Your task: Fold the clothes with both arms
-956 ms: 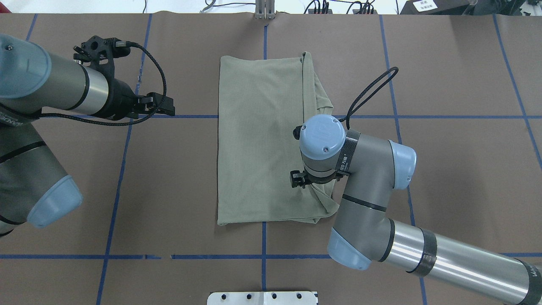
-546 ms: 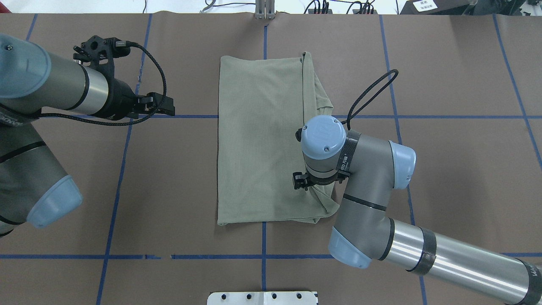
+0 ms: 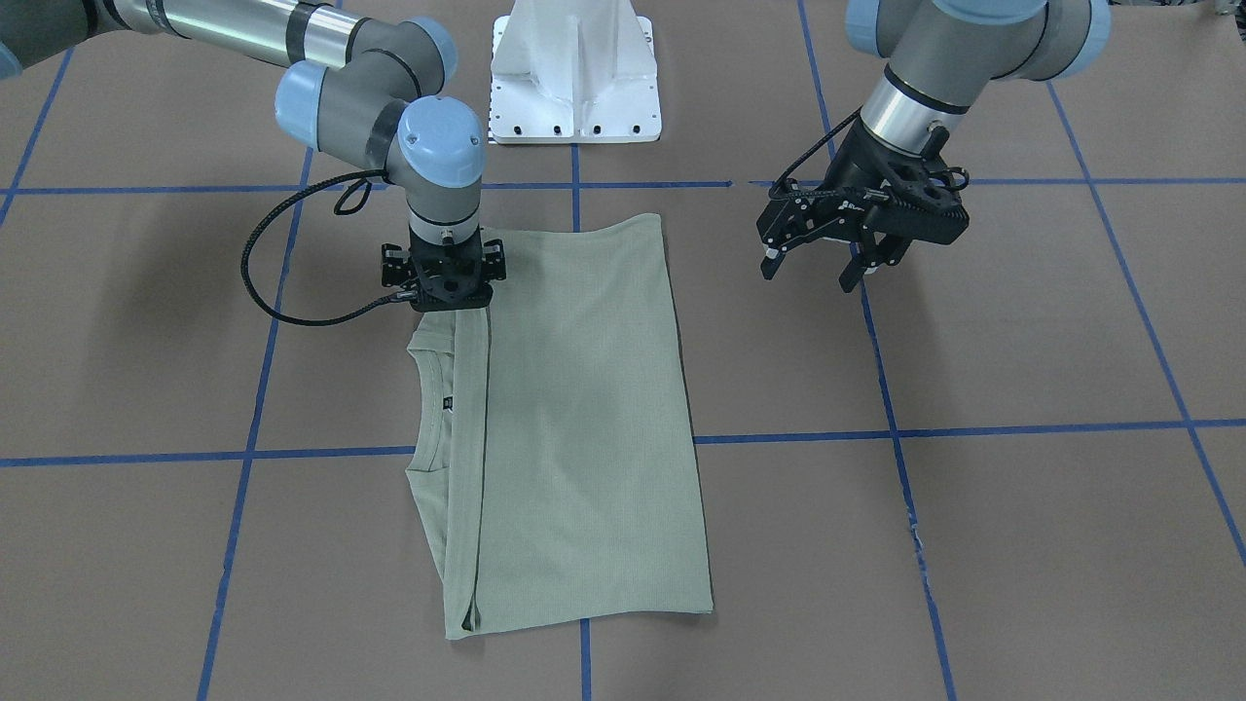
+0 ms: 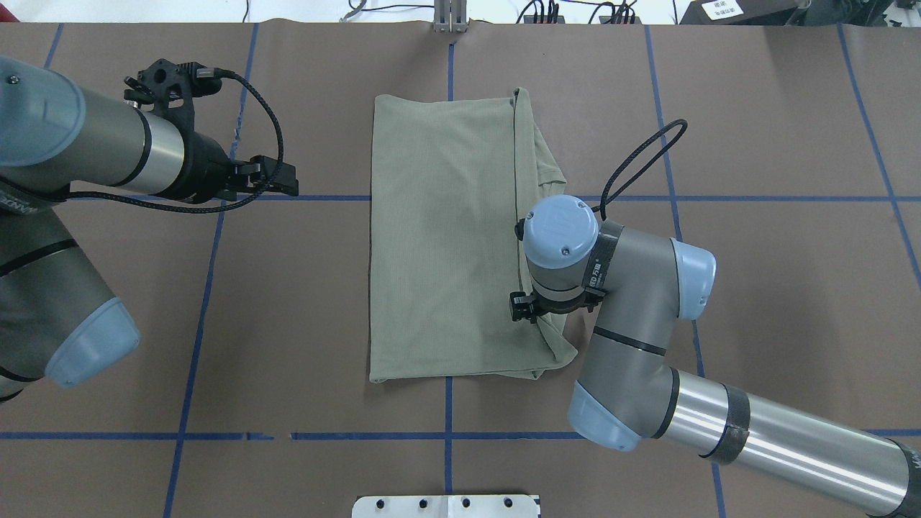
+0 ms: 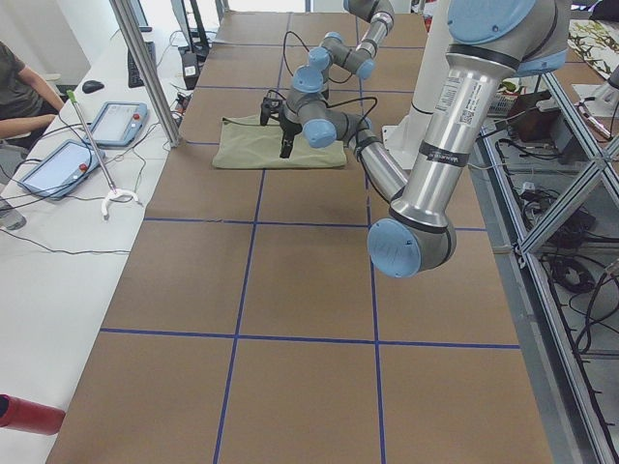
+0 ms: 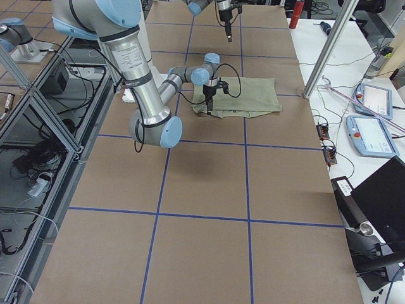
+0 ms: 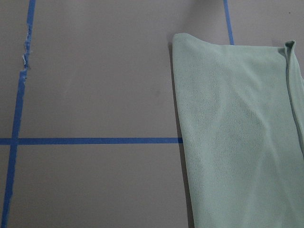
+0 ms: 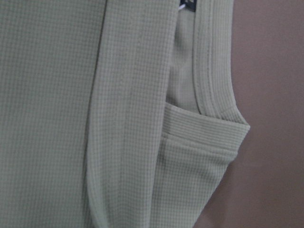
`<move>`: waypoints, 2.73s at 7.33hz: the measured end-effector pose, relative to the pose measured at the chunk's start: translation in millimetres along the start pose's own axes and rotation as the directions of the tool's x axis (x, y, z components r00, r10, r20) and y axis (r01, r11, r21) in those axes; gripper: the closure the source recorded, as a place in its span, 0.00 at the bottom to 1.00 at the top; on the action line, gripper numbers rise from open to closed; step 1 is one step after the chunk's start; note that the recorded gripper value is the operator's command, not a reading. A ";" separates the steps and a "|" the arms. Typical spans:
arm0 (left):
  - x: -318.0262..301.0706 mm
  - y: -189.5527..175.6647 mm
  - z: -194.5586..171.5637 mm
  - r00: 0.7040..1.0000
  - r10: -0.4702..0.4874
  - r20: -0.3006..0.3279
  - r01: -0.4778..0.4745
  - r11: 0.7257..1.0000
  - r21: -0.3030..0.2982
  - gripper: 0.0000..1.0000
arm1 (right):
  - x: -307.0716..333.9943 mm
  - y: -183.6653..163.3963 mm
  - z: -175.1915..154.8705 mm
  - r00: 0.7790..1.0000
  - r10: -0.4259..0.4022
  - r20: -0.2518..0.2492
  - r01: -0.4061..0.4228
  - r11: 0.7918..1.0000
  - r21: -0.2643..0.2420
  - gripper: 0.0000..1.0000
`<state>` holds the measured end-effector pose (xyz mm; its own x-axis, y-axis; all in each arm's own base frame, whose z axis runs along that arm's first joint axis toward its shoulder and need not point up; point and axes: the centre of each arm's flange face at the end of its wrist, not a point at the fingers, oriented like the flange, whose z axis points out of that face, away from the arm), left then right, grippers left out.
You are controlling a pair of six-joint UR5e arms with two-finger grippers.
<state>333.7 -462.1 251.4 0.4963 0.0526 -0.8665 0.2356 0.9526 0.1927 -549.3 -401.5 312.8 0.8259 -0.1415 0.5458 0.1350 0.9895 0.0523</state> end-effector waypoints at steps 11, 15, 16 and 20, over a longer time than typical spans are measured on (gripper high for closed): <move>2.7 -0.5 -1.9 1.000 0.000 -0.004 0.000 1.000 0.002 0.00 | 48.6 -39.0 -38.9 0.999 0.032 0.040 -0.033 0.998 0.049 0.00; 0.2 -0.6 -0.8 1.000 0.001 -0.001 -0.001 1.000 0.009 0.00 | 15.8 -94.8 -41.9 0.998 -0.036 0.049 0.030 0.992 0.125 0.00; 1.8 -1.1 -2.2 1.000 0.003 -0.003 -0.003 1.000 0.015 0.00 | 18.2 -112.6 -26.7 0.998 -0.046 0.051 0.038 0.989 0.145 0.00; 12.7 -2.9 -10.5 1.000 0.013 -0.025 -0.012 1.000 0.029 0.00 | 35.1 -167.8 -10.7 0.999 -0.035 0.012 0.033 0.987 0.157 0.00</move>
<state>330.6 -461.1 235.0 0.4779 0.0728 -0.8754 0.2532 0.9428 0.2167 -537.2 -572.8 314.2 0.8140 -0.1757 0.5537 0.0743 0.9768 0.2007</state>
